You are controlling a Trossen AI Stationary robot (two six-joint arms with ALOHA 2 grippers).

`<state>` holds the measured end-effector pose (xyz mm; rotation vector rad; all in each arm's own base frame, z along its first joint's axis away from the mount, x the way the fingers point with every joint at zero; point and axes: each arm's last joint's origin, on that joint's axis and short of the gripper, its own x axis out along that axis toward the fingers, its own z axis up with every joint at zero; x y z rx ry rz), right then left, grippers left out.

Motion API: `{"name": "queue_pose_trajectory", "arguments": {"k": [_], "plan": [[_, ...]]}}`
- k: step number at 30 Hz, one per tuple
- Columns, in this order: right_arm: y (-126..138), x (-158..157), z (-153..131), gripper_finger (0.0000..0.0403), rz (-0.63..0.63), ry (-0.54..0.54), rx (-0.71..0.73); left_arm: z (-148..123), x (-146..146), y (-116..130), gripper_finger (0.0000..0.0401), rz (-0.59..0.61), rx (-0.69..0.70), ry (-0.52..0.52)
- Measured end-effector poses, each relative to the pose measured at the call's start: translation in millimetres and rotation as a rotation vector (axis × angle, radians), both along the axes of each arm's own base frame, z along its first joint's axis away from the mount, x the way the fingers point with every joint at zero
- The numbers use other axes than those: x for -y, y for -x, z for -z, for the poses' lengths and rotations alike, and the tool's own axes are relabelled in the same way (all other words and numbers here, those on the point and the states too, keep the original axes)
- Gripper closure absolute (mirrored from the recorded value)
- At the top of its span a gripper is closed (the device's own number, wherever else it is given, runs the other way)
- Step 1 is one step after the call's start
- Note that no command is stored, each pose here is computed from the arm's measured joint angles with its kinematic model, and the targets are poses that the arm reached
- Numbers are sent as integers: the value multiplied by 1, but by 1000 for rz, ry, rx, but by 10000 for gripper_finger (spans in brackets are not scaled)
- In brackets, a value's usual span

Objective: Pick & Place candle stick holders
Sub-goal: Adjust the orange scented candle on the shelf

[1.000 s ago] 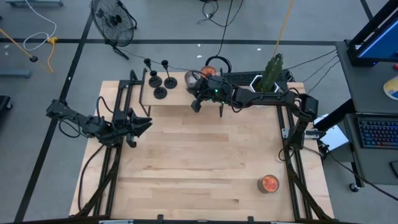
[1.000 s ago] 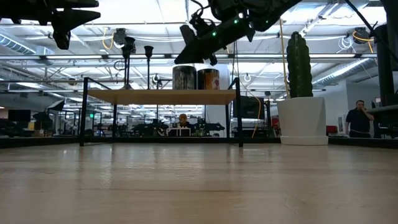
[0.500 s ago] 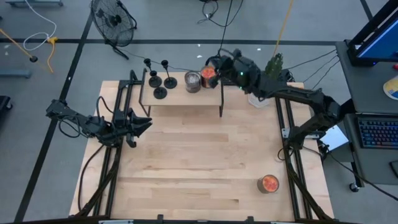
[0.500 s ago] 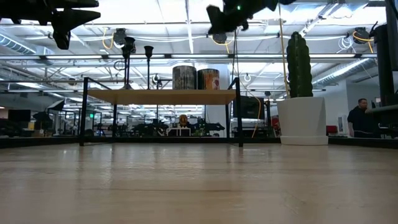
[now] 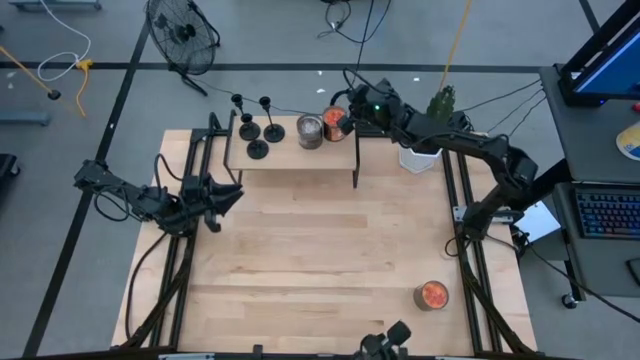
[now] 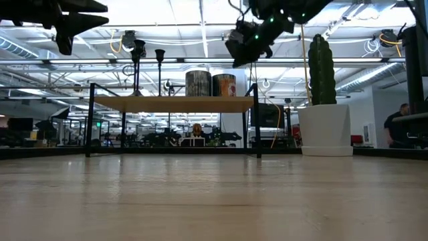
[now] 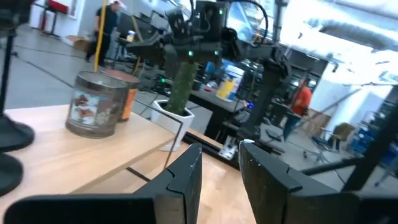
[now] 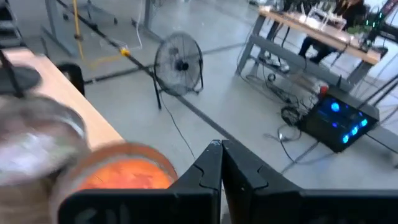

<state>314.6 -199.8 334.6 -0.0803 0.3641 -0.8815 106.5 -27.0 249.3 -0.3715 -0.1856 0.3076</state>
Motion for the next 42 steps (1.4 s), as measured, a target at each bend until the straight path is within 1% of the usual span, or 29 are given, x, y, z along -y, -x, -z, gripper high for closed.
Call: {"name": "queue_pose_trajectory", "arguments": {"k": [3, 7, 9, 12, 14, 16, 19, 22, 25, 30, 34, 38, 42], "plan": [[2, 10, 7, 403, 17, -15, -21, 0, -1, 0, 288, -25, 2, 15], [9, 23, 7, 403, 30, -33, 8, 0, -2, 1, 288, -53, 1, 19], [13, 28, 9, 403, 5, -63, 14, 0, -1, 1, 288, -53, 1, 20], [16, 31, 11, 403, -56, -111, 26, 0, -2, 1, 288, -58, 2, 23], [19, 27, 7, 403, -89, -120, 12, 0, -2, 1, 288, -58, 1, 23], [25, 20, -2, 403, -137, -101, -7, 0, -2, 1, 288, -59, 2, 23], [35, 9, -18, 403, -272, -54, -38, 0, -2, 1, 288, -60, 0, 19], [41, 1, -20, 395, -371, -39, -122, 0, -2, 1, 288, -73, -4, 17], [41, -3, -16, 374, -453, -27, -196, 1, -3, 1, 288, -95, -8, 16], [33, -11, -12, 315, -515, 32, -257, 1, -3, 1, 288, -103, -10, 17], [23, -17, -4, 274, -557, 24, -291, 1, -3, 1, 288, -103, -10, 17], [18, -20, 1, 249, -578, 25, -312, 1, -3, 1, 288, -103, -9, 17], [18, -21, 1, 239, -584, 39, -325, 1, -3, 1, 288, -103, -10, 17]]}}
